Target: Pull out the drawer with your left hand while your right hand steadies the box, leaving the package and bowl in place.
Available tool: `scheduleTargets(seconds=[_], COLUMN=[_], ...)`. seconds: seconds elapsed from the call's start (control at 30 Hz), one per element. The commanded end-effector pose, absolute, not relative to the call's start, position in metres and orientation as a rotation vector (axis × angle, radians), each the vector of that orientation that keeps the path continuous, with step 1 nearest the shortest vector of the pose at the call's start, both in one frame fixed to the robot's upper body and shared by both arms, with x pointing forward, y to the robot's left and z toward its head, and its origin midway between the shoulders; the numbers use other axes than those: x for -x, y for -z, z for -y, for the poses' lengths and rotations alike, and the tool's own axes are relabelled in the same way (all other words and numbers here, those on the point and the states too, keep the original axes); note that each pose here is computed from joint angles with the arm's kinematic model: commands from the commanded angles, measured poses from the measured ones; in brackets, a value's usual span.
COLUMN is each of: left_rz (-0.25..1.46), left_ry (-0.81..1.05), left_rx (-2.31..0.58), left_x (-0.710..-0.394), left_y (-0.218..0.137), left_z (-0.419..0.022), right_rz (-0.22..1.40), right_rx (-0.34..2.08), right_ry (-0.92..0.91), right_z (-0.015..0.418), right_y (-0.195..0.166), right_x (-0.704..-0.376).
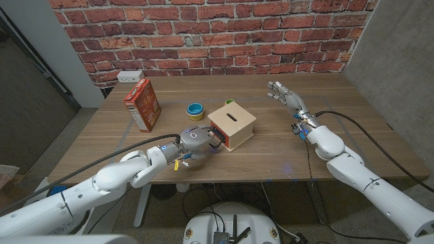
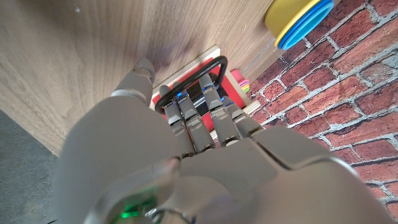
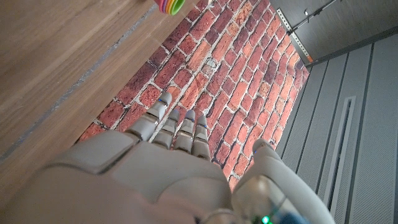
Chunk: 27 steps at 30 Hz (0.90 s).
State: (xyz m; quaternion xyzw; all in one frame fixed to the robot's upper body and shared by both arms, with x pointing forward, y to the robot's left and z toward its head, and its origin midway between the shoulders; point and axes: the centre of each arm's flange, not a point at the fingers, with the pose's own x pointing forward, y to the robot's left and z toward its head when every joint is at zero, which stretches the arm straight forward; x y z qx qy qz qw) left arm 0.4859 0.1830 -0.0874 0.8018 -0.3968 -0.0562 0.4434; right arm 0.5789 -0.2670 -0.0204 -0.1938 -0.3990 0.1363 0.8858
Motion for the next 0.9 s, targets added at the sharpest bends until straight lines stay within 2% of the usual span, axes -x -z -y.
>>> scheduleTargets(seconds=[0.03, 0.47, 0.9], left_rz=[0.981, 0.963, 0.966], left_ry=[0.129, 0.134, 0.127], left_rx=[-1.985, -1.982, -1.974], left_x=[-0.492, -0.495, -0.496], left_y=[0.088, 0.088, 0.088], left_z=[-0.182, -0.181, -0.181], right_rz=[0.857, 0.926, 0.972], right_rx=[0.625, 0.789, 1.074], right_ry=[-0.318, -0.292, -0.267], right_z=[0.252, 0.238, 0.218], right_y=[0.019, 0.019, 0.024], right_x=[-0.566, -0.554, -0.541])
